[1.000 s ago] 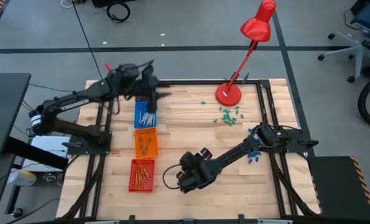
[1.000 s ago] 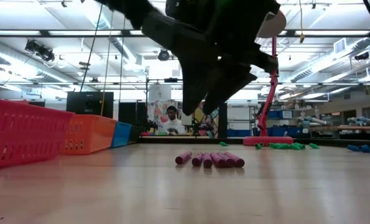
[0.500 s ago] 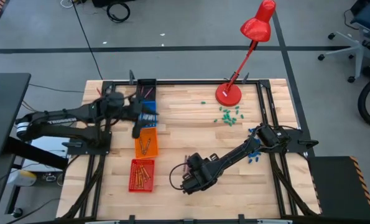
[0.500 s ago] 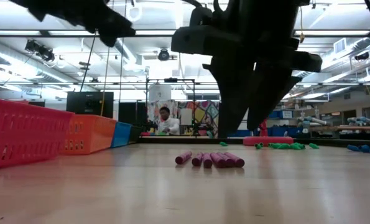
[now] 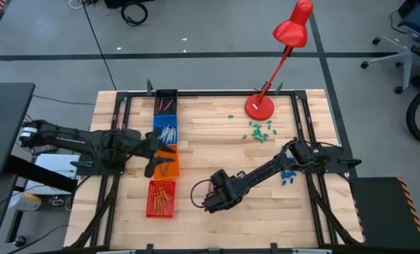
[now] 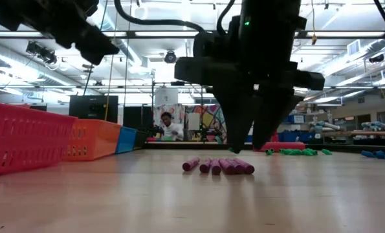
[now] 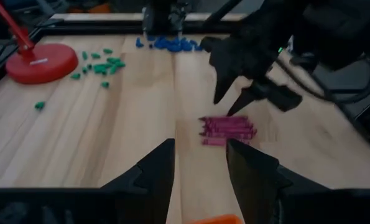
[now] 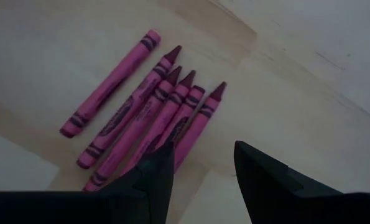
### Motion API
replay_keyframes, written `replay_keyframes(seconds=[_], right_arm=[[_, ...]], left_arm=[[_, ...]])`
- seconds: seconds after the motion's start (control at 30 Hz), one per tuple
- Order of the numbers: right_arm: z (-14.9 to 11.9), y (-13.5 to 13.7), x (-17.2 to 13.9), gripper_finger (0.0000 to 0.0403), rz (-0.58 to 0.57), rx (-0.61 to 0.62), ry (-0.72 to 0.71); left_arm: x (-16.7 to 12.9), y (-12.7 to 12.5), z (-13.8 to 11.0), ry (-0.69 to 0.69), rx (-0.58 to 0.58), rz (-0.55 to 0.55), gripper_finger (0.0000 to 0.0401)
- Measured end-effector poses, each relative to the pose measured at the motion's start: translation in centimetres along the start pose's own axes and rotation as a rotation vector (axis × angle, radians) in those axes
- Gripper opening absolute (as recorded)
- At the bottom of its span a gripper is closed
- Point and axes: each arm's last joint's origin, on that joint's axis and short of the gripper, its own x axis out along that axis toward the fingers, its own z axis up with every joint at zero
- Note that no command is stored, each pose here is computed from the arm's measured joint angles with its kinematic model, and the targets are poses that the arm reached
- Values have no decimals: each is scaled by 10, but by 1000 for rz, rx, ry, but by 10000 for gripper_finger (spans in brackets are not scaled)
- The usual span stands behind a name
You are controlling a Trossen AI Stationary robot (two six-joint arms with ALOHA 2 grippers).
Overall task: Sort crayons
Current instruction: Put the pink crayon into the black bin
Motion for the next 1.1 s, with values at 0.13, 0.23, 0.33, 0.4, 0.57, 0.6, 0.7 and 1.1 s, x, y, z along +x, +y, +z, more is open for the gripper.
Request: replay_keyframes(seconds=[0.13, 0.23, 0.33, 0.4, 0.57, 0.6, 0.7, 1.1], right_arm=[[0, 0, 4, 171, 5, 2, 1], [-1, -2, 9, 171, -1, 10, 10], [-3, -4, 14, 171, -3, 23, 11], [-4, -4, 16, 171, -3, 25, 22], [-6, -5, 17, 171, 3, 15, 69], [-6, -5, 17, 170, 5, 5, 82], [-7, -5, 16, 157, 11, -20, 113], [-7, -3, 16, 34, 39, -104, 138]], left_arm=[[1, -8, -6, 9, -5, -4, 157], [1, -14, -9, 15, -17, -21, 157], [2, -20, -15, 24, -19, -30, 157], [2, -23, -18, 26, -17, -33, 157], [2, -28, -23, 40, -10, -29, 157], [1, -29, -23, 40, -9, -30, 157], [1, -29, -22, 33, -8, -32, 157], [1, -29, -26, 67, 16, -28, 157]])
